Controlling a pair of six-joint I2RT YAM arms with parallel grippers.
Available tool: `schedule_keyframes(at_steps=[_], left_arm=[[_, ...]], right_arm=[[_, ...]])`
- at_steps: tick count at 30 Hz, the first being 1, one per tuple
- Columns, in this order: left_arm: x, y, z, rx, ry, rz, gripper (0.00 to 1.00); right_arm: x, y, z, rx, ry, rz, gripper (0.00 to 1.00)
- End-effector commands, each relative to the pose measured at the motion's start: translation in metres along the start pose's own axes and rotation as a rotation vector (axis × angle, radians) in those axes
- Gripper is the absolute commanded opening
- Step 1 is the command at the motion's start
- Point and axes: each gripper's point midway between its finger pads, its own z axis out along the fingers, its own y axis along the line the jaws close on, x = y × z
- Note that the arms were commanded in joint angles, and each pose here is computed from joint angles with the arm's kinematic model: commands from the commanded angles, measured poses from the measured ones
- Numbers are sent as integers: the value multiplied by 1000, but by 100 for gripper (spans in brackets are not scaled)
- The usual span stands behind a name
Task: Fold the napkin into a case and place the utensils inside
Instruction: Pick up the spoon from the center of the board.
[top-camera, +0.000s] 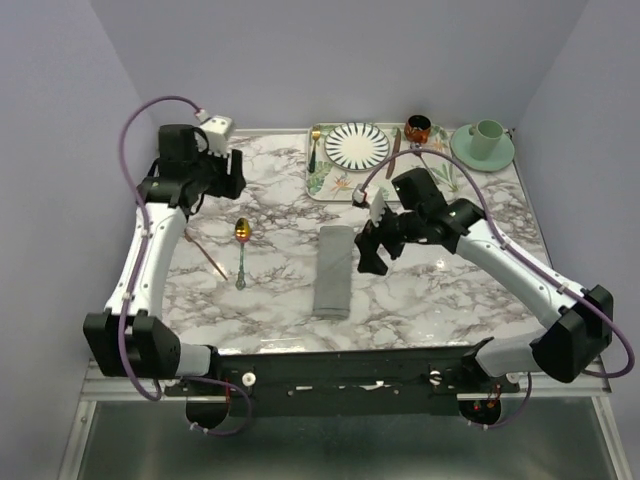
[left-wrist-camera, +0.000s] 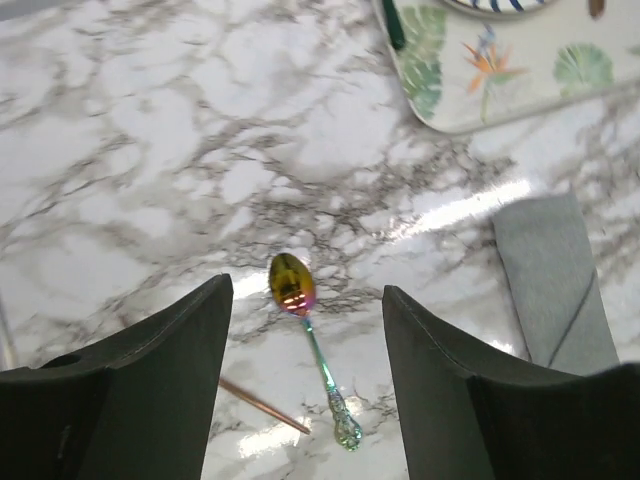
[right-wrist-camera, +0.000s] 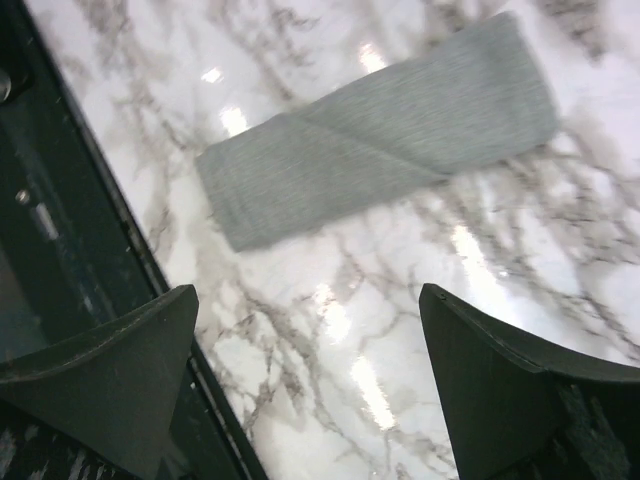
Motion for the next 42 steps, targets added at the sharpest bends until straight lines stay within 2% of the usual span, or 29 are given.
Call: schedule_keyframes(at_steps=[1,3,5,8,11,15,16,20,25,29,34,42], left_arm=[[27,51,-23,-241,55,-237,73],[41,68,-22,-281,116,-324,74],[71,88,-23,-300,178,-476,74],[100,104,-21,-320,217,-587,73],[125,113,-14,-374,279,-610,69],[140,118,-2,-400,306,-630,71],[138,116,3,-385,293,-617,71],[154,85,33,-299,391,-513,69],[170,58,64,-265,486,-420,56],[181,47,82,-251,546,-374,53],[195,36,93,-251,608,-311,47],[212,46,100,-318,681,-263,33]], right_arm=[[-32,-40,-22,173,-92,87,100],[-34,-45,-20,165,-95,167,100],[-32,-47,-17,106,-91,265,100],[-23,-49,-14,23,-95,372,100],[-12,-50,-11,-14,-93,421,100],[-1,-55,-8,35,-90,430,100],[-1,-56,-8,47,-95,428,100],[3,-56,-5,37,-86,441,100],[7,-57,-2,45,-72,443,100],[11,-56,-1,43,-62,454,100],[15,-57,1,48,-50,458,100],[16,-57,2,41,-38,460,100]])
